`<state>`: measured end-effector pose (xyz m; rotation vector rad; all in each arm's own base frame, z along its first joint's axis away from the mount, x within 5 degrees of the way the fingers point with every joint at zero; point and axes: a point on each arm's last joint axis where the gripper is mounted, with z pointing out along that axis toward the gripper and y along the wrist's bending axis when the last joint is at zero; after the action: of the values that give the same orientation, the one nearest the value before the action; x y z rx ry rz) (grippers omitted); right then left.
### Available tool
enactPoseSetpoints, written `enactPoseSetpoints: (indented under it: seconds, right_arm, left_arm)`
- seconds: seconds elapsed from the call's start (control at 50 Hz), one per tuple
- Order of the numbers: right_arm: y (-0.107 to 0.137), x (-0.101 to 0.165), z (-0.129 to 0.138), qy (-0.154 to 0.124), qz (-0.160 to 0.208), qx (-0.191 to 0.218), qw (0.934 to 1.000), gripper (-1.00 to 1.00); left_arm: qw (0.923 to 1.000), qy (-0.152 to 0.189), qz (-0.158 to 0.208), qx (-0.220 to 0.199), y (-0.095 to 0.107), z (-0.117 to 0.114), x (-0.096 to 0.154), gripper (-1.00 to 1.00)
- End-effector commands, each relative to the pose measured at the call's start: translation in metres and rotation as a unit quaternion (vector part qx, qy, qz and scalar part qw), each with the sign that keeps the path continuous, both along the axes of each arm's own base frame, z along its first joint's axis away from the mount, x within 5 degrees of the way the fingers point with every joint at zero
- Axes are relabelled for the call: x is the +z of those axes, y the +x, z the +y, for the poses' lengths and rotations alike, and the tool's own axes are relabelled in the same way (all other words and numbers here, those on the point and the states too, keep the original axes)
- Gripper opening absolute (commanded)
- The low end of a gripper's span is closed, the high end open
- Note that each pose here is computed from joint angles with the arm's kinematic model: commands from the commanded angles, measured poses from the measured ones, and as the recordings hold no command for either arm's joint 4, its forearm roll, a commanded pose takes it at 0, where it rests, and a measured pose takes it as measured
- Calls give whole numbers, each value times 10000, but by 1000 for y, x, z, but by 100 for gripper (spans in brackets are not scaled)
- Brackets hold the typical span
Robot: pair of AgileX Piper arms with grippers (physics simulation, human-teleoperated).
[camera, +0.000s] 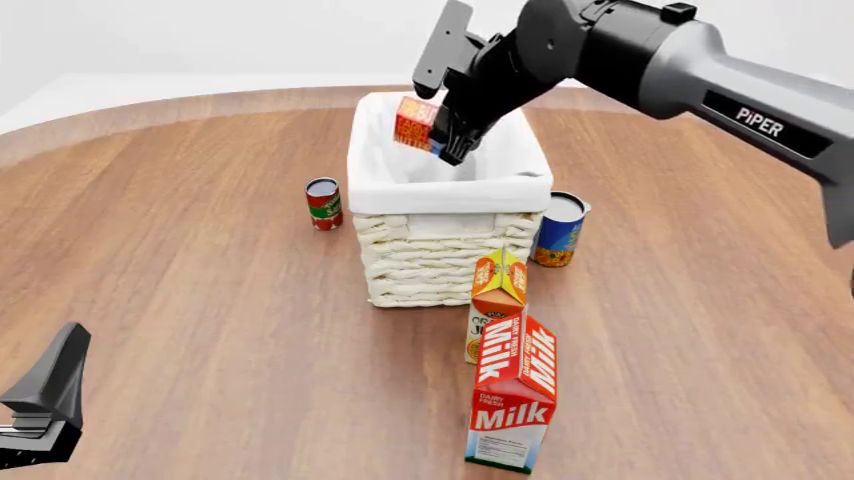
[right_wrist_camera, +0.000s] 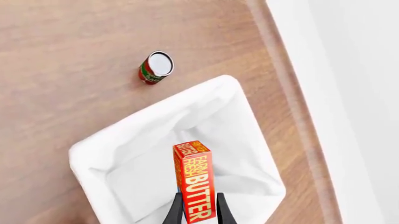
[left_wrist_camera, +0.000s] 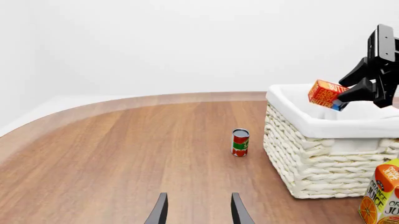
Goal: Pick up the butter and put it in the basket.
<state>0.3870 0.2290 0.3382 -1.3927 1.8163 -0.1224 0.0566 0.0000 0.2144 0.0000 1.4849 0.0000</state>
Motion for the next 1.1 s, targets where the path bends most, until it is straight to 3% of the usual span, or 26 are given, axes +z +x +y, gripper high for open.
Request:
enactPoseSetpoints:
  seconds: [0.02, 0.42, 0.52, 0.54, 1.1]
  right_arm:
    - [3, 10, 0, 135, -145, -66, 9998, -100]
    - [9, 10, -1, 142, -170, -105, 9997, -100]
    - [21, 10, -7, 138, -245, -185, 9994, -100]
    - [16, 8, -6, 114, -211, -147, 9996, 100]
    - [23, 5, -8, 117, -268, -183, 9994, 100]
  left_arm:
    - [10000, 0, 0, 0, 0, 0, 0, 100]
    - [10000, 0, 0, 0, 0, 0, 0, 100]
    - [10000, 0, 0, 0, 0, 0, 0, 100]
    - [10000, 0, 0, 0, 0, 0, 0, 100]
    - [10000, 0, 0, 0, 0, 0, 0, 100]
